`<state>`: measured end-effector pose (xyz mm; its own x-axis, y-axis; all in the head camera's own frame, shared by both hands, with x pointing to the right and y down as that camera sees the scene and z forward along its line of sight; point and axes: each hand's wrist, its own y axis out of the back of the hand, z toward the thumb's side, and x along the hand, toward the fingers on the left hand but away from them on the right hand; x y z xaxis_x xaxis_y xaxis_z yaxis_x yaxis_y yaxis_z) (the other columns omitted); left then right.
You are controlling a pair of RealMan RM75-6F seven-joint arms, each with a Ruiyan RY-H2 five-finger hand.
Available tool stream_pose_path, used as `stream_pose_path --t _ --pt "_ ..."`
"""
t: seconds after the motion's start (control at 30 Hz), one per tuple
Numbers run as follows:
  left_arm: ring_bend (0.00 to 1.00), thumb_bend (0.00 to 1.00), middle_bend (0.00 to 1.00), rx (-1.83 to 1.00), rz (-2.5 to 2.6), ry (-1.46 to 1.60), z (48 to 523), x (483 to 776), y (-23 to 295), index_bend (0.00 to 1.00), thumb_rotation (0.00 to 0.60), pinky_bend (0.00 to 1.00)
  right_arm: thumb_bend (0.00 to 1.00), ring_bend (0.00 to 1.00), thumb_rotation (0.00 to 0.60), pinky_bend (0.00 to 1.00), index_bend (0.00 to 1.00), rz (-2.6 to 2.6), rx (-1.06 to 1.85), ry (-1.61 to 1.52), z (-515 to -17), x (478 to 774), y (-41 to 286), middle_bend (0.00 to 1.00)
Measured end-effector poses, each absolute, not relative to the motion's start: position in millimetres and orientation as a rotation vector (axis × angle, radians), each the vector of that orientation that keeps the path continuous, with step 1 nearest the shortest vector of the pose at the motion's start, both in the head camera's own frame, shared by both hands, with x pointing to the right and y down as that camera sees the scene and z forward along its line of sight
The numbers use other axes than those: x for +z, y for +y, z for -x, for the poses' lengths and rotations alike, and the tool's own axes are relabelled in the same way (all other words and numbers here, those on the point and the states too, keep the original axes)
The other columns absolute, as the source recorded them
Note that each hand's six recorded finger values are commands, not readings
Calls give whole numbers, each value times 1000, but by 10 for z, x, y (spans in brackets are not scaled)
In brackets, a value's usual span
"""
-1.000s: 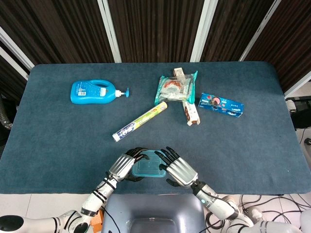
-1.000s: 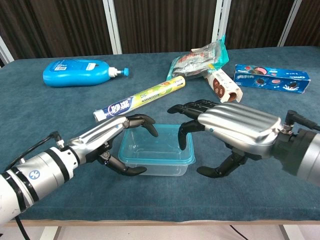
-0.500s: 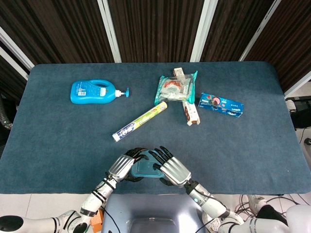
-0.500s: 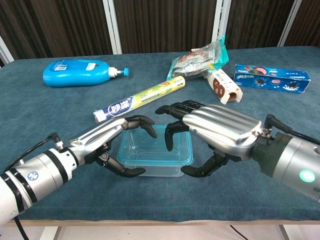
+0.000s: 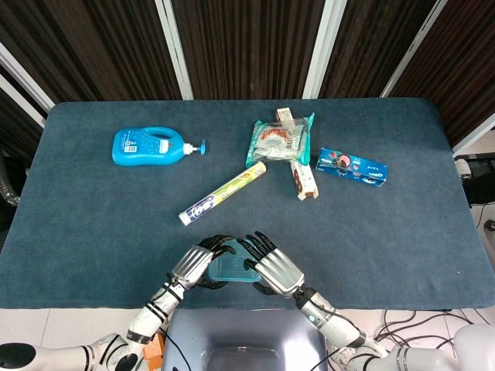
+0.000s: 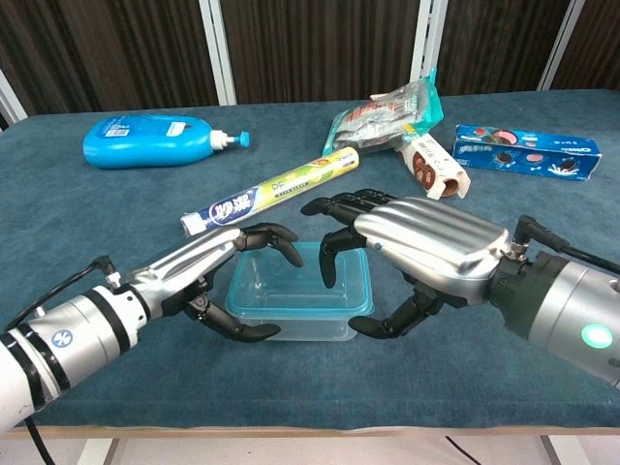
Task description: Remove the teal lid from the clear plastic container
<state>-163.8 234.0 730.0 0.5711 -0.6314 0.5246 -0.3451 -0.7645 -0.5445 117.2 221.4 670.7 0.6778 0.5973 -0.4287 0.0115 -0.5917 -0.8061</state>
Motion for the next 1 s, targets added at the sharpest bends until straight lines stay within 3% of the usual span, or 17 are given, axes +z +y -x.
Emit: stream_pose_path --t 1.0 --pt "544 271 542 -1037 2413 766 1665 7319 2342 568 600 611 252 0 600 0 459 2032 902 -490 -1134 6649 2082 42"
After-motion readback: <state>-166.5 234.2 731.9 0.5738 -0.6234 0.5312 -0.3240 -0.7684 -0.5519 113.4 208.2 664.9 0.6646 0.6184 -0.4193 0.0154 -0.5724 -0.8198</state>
